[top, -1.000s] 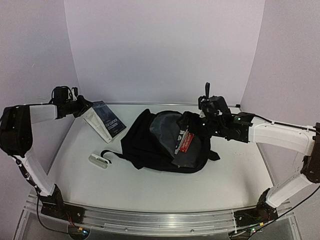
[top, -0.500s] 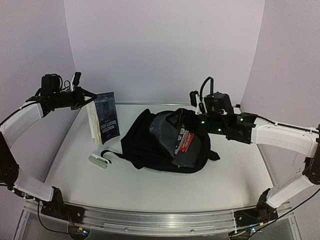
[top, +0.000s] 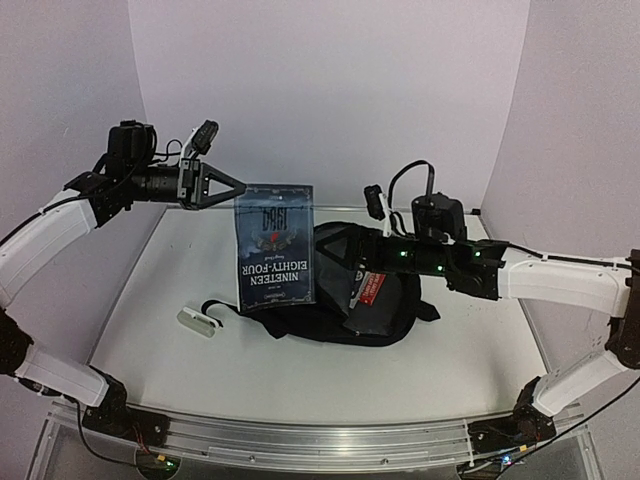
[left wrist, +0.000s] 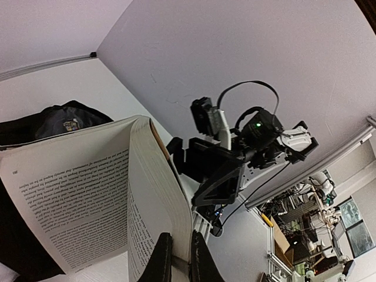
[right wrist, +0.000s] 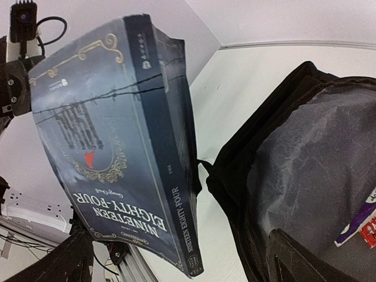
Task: Pack the student bag
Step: Pick up the book from the center of the board.
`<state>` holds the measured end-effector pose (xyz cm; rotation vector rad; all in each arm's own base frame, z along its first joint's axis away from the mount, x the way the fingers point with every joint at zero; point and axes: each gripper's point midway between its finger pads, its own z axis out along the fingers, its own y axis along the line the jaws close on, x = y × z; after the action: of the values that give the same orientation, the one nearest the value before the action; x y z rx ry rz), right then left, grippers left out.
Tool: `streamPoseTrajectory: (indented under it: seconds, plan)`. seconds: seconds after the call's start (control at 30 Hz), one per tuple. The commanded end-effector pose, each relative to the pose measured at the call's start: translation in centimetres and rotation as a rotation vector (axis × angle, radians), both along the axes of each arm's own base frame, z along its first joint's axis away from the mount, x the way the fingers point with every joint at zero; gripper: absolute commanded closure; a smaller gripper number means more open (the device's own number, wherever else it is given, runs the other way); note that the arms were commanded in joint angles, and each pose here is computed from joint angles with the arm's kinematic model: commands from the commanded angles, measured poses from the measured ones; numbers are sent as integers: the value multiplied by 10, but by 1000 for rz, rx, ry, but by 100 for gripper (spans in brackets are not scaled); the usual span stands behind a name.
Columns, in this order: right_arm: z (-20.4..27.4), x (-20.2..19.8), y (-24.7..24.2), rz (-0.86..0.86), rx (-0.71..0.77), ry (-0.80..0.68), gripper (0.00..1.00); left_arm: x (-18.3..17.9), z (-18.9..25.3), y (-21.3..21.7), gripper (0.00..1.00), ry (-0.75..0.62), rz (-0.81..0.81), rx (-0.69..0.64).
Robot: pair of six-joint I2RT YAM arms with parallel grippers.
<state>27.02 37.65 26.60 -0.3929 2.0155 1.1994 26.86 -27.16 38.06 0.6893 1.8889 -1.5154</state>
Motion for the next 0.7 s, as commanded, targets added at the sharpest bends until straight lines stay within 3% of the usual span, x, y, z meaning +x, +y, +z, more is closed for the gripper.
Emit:
streamPoseTrajectory:
  seconds: [0.0, 0.57, 0.67]
  plan:
    - [4, -3, 18, 83, 56, -53, 2, -31, 74, -5, 100, -199, -109, -132]
    - [6, -15, 63, 278, 121, -78, 8, -61, 94, -7, 100, -212, -244, -183]
    - [26, -21, 64, 316, 175, -116, 16, -61, 93, -7, 100, -208, -245, -181]
